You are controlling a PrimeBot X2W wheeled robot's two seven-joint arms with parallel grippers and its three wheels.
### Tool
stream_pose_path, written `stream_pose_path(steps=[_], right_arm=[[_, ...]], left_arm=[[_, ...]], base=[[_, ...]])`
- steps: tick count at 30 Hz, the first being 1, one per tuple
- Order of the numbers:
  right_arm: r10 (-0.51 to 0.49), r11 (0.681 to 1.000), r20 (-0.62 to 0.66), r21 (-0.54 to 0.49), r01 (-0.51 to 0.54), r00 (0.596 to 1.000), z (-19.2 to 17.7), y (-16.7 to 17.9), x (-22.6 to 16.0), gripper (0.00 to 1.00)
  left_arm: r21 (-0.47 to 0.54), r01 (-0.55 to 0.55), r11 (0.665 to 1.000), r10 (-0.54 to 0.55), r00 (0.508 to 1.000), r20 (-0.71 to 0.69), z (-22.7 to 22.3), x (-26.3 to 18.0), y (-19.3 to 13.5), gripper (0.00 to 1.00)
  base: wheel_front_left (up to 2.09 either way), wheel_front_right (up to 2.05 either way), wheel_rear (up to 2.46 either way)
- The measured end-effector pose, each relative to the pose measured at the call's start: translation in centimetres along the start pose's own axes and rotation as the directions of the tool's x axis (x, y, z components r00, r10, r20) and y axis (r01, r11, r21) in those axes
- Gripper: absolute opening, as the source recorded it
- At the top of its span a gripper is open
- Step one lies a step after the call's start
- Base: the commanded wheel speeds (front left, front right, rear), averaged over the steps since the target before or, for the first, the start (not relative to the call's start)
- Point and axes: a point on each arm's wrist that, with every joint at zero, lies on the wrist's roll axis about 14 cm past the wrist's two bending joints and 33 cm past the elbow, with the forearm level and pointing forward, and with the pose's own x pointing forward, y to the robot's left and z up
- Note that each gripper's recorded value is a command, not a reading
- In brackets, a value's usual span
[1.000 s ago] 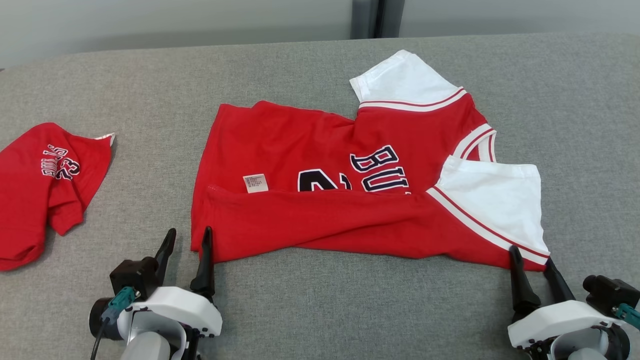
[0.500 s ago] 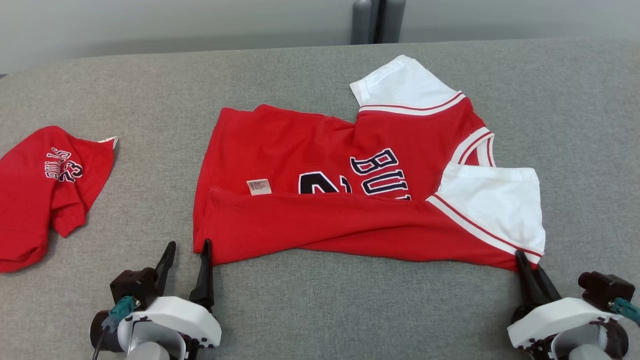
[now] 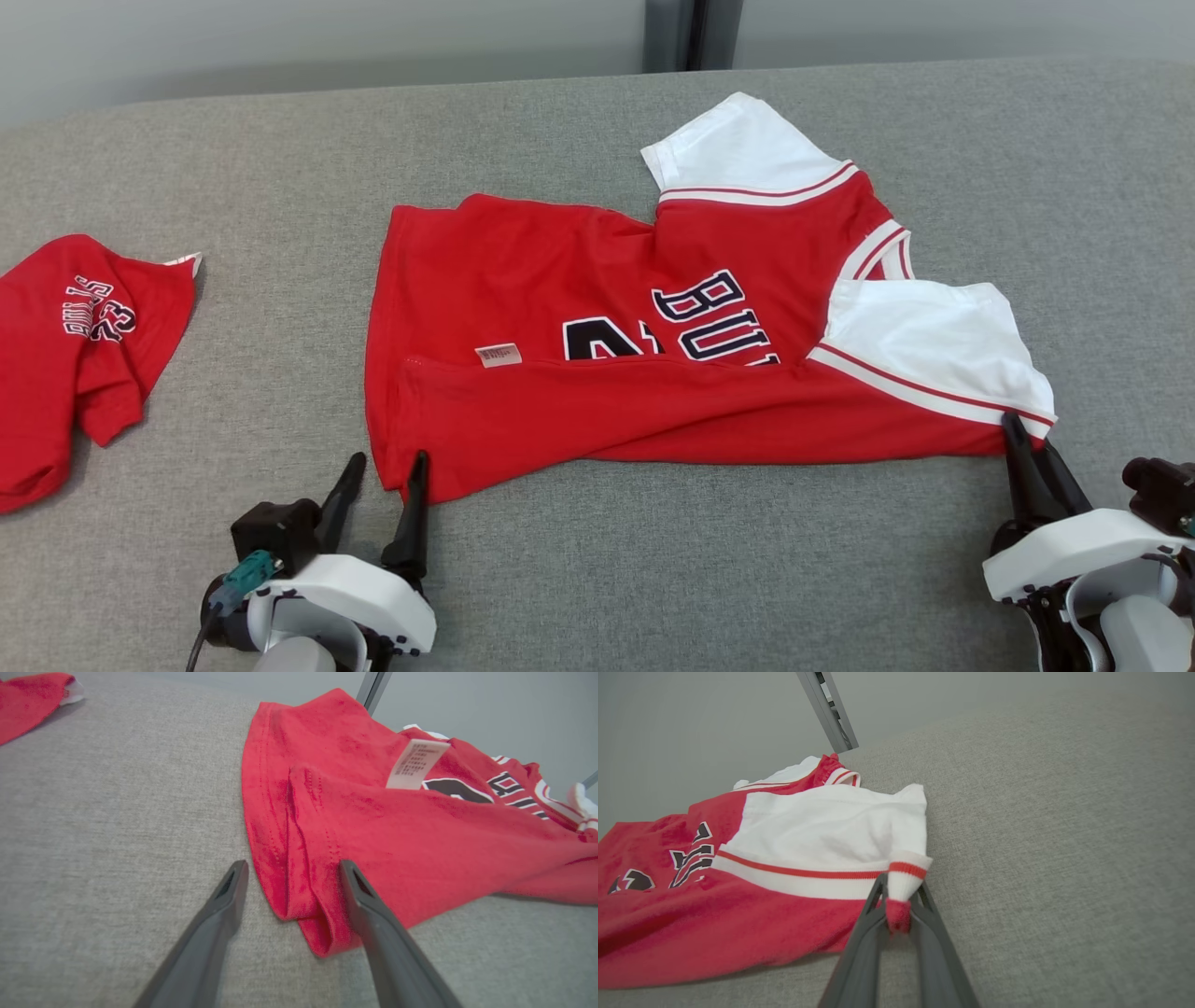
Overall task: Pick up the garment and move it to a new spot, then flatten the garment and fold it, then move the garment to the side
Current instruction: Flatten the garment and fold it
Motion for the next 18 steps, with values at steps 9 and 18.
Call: stream_pose_path(steps=[9, 18], right_arm=[[0.006, 1.0, 0.001, 0.011, -0.006, 1.0, -0.1, 0.5, 0.1, 0.0], [-0.001, 1.0, 0.003, 0.018, 0.001, 1.0, 0.0, 0.3, 0.1, 0.0]], left_arm=[[-0.006, 0.063, 0.998, -0.063, 0.998, -0.003, -0.1, 0.3, -2.0, 1.0], [-0.004, 0.092, 0.996, -0.092, 0.996, -0.001, 0.0, 0.4, -3.0, 0.0]], base=[[0.0, 0.0, 0.0], [0.0, 0.0, 0.0]])
